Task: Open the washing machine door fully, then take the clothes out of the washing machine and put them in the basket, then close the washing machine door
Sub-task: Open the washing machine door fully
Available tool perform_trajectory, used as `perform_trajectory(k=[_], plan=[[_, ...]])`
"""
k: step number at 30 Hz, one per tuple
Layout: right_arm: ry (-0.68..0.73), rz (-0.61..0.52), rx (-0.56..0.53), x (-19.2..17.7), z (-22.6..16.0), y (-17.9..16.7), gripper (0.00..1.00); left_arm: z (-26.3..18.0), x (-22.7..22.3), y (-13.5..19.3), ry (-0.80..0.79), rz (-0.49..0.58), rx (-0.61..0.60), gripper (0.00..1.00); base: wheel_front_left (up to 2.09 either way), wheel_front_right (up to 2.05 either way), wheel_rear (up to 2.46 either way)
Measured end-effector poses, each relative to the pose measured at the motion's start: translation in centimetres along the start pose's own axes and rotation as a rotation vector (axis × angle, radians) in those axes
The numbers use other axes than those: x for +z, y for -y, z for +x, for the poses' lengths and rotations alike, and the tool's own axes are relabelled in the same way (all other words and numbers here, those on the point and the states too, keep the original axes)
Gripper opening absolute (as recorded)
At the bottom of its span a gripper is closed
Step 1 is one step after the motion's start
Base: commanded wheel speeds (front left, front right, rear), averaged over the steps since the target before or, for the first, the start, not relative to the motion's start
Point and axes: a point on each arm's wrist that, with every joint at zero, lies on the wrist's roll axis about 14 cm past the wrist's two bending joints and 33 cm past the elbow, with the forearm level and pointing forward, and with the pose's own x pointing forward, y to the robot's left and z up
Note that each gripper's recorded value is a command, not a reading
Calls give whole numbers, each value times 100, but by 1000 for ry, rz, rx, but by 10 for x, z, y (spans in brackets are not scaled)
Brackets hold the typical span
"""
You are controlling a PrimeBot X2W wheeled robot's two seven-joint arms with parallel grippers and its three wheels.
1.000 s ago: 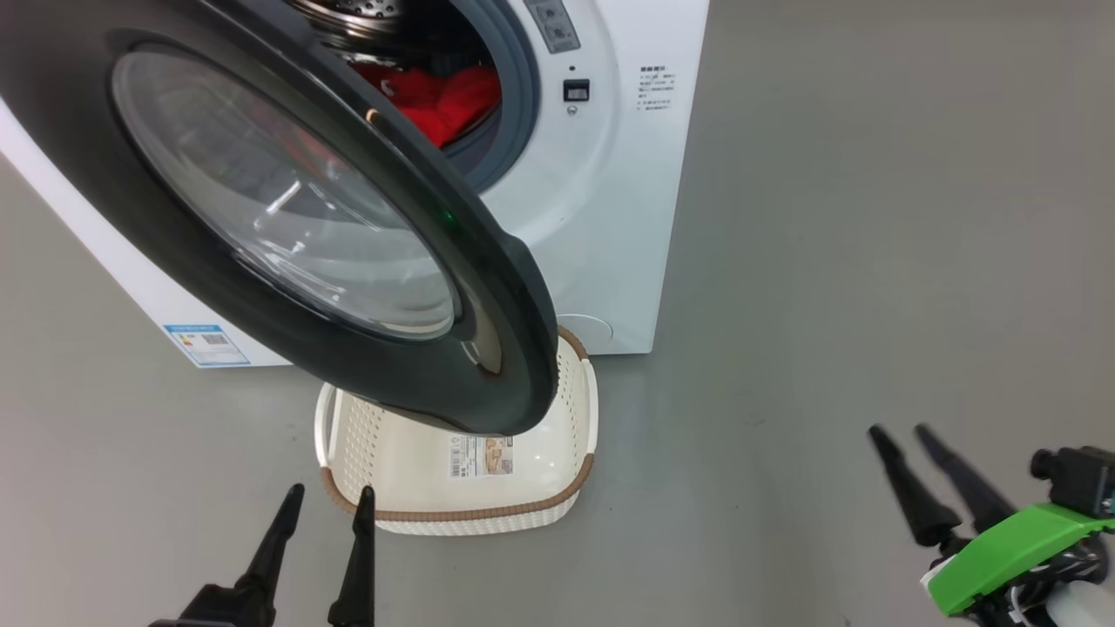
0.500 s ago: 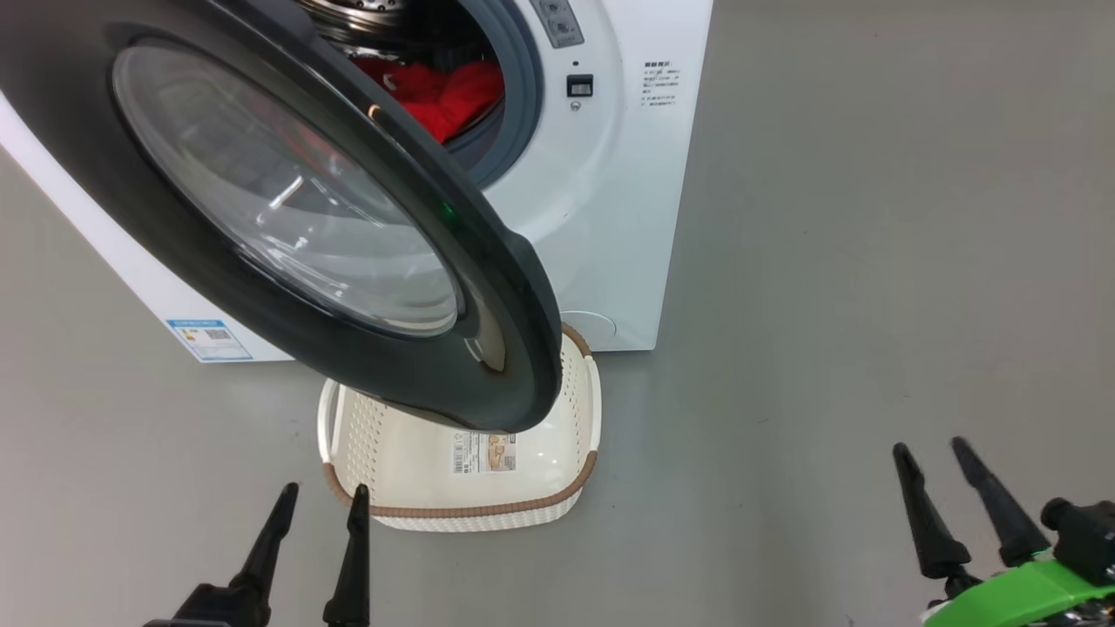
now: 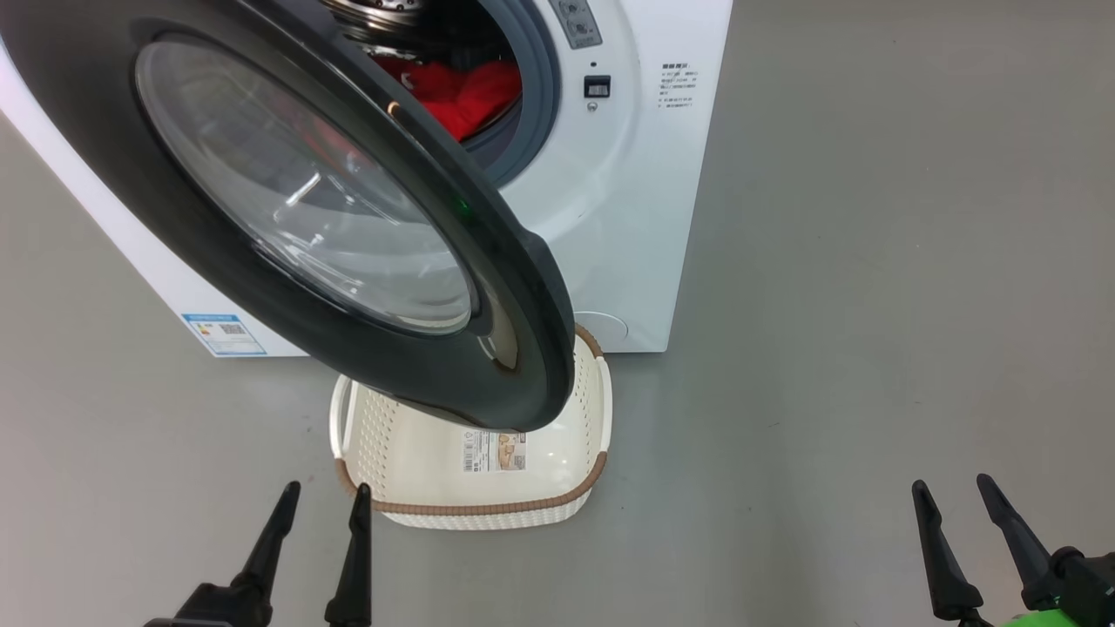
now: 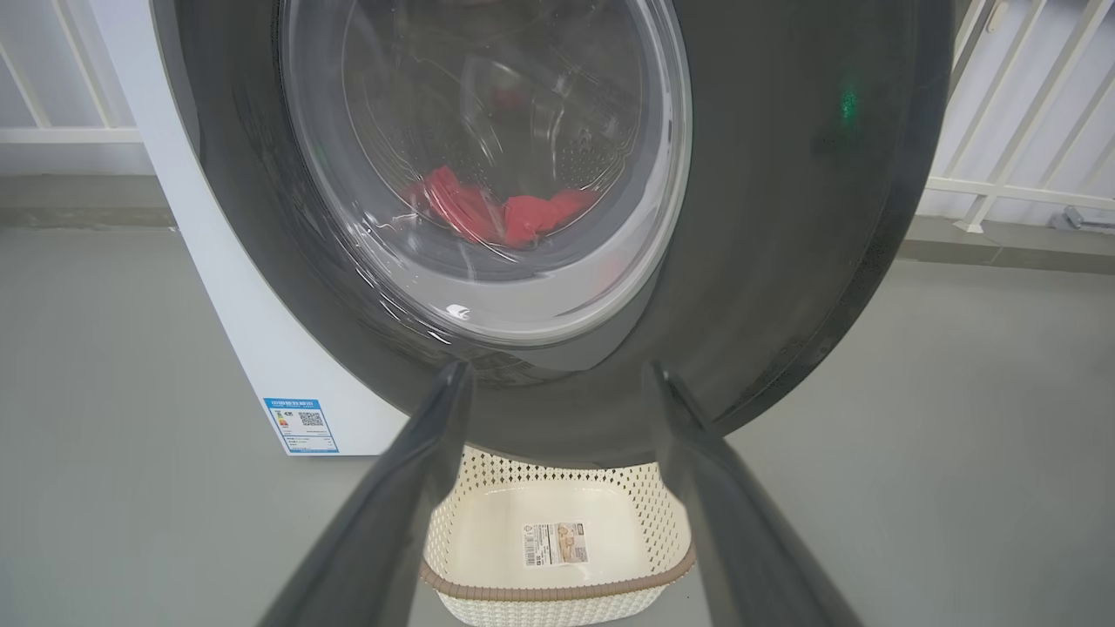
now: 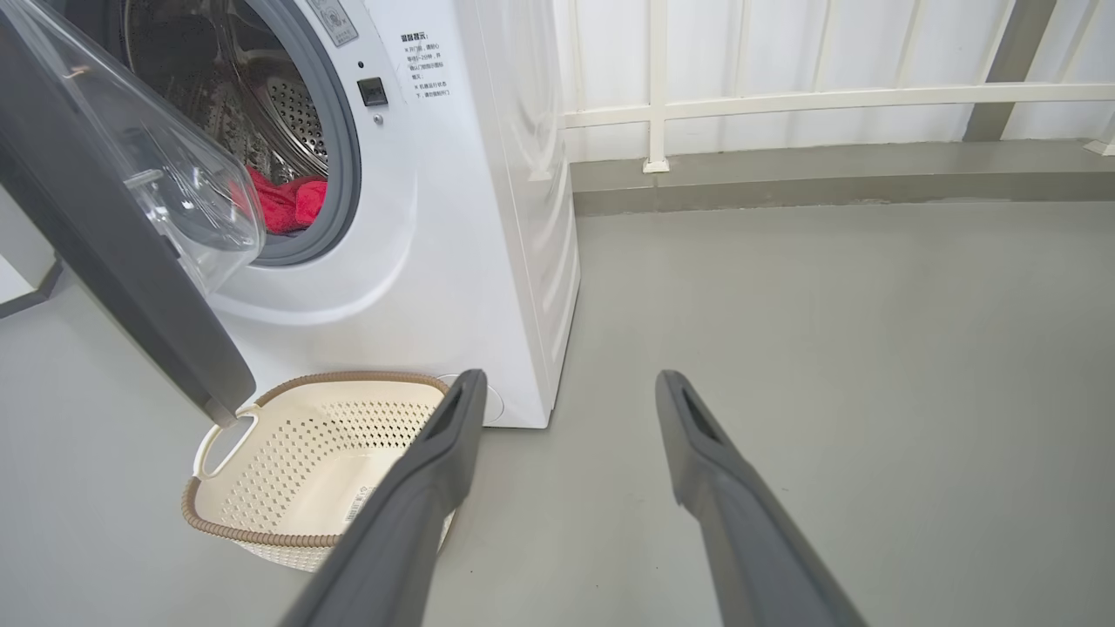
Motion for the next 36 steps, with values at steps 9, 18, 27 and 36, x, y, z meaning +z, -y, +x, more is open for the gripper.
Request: perform_trajectory(k=[9,18,27,36], plan=[[-2,-13,-4,-1,0,1,100,0,0,4,1,-3,-10,100,0,0,0],[17,2,3,4,4,-4,100,-1,0,3,0,-11,-4,100,0,0,0],[118,137,75,34,27,-33,0,-6,1,3,3,-27,7,100,0,0,0],[240,334,305,88,66,-110,0,-15,5,-5,16,-46,46,100,0,0,0]])
